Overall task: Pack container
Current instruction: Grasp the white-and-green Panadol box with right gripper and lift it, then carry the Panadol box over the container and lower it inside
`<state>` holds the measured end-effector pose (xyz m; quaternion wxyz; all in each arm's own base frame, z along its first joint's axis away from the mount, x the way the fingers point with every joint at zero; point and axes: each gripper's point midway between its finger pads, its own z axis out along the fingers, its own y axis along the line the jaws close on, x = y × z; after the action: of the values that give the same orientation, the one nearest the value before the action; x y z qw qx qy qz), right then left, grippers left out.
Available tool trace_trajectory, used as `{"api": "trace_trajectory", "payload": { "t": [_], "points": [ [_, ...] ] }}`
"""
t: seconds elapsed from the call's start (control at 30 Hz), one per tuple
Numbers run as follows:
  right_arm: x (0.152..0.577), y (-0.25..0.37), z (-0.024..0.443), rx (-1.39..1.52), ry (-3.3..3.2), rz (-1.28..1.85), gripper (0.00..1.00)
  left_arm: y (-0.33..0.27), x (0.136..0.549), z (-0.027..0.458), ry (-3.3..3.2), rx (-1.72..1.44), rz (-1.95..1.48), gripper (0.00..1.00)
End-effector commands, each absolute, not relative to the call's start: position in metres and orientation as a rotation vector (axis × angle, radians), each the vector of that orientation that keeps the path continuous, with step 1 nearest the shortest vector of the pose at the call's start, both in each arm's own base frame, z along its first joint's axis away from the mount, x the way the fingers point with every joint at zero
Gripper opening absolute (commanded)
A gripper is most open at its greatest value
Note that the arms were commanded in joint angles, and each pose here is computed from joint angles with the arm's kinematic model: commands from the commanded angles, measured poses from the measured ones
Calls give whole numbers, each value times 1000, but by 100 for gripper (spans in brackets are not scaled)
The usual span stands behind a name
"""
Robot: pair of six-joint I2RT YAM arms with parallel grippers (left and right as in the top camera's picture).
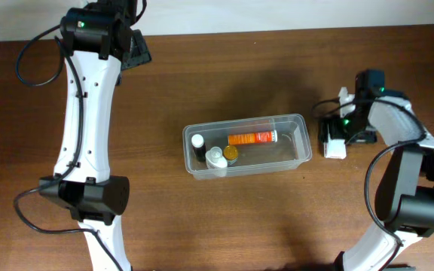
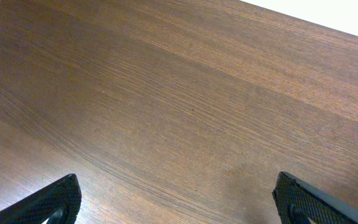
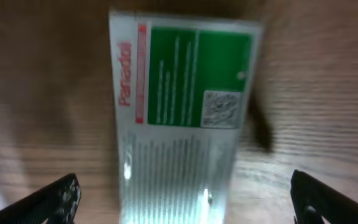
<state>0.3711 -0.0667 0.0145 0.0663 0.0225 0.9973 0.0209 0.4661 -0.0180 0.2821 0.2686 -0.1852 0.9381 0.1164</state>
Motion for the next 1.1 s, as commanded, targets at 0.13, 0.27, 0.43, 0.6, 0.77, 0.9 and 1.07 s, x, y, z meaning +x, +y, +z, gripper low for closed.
{"api": "trace_trajectory", "payload": {
  "t": [0.13,0.27,0.43,0.6,0.77,0.9,1.07],
  "points": [
    [364,-68,6,23,3019,26,63,-14,465,288,2515,-491,330,99],
    [364,-68,6,23,3018,26,44,-14,465,288,2515,-492,330,100],
    [363,-68,6,30,3023,28,42,-14,465,288,2515,-492,330,99],
    [369,-69,24,39,3025,31,39,-14,465,288,2515,-492,329,99],
    [386,-72,87,35,3013,26,38,-14,465,288,2515,-491,330,100],
    [404,-63,153,-38,2931,86,35,-14,465,288,2515,-492,330,99],
    [405,-21,212,-343,2826,202,34,-14,465,288,2515,-492,330,99]
  ]
}}
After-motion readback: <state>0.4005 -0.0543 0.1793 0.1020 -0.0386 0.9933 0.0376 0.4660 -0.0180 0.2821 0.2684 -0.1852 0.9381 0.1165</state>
